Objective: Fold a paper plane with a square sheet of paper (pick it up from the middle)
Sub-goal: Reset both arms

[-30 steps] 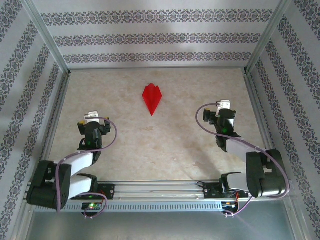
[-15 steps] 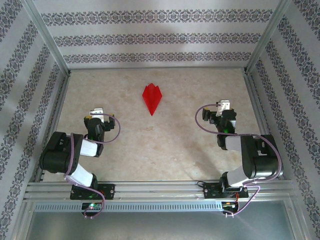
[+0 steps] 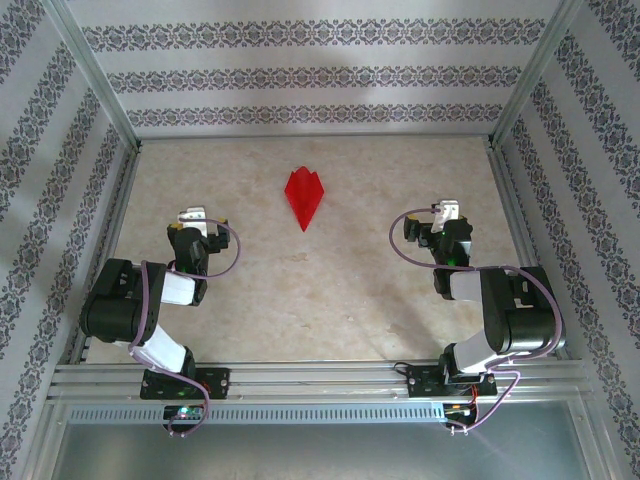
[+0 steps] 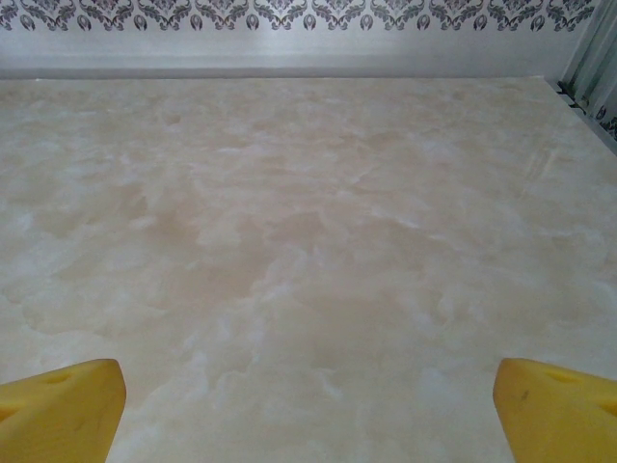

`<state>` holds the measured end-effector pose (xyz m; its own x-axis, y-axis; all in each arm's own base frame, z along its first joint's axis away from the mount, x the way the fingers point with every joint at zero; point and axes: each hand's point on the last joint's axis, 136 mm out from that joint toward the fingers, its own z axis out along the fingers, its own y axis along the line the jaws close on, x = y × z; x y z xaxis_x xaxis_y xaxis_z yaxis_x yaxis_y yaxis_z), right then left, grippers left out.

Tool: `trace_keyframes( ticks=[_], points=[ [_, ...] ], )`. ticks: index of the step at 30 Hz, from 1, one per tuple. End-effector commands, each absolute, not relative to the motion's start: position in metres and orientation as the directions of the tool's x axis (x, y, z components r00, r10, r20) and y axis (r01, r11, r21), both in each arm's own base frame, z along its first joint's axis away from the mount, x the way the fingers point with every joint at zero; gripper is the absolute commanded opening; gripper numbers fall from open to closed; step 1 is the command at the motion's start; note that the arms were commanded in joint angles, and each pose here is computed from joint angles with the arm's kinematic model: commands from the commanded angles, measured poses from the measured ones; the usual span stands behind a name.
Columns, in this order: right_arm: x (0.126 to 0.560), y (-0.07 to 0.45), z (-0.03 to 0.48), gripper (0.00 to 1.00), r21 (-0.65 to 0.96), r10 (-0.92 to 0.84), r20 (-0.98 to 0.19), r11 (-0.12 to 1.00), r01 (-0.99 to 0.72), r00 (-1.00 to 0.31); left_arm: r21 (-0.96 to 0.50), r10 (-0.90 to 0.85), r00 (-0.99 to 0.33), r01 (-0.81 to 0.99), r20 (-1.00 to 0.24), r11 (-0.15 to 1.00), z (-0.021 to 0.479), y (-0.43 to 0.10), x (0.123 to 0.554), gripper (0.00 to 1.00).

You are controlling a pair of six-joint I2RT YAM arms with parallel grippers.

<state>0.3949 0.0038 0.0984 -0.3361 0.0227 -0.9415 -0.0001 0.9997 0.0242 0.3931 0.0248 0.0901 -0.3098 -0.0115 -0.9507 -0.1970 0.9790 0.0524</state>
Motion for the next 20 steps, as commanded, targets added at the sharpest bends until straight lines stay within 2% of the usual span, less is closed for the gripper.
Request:
trace_keyframes(
  ticks=[1,20],
  points=[
    [0.3986,0.0032,0.1056,0.98,0.030,0.028,-0.952,1.000,-0.002,-0.306,0.056,-0.005,-0.311,-0.188,-0.950,0.981,0.0914,0.0261,0.3957,0.99],
    [0.3990,0.0027,0.1059,0.98,0.029,0.028,-0.952,1.000,-0.001,-0.306,0.047,-0.013,-0.316,-0.181,-0.949,0.982,0.0908,0.0261,0.3971,0.99]
  ],
)
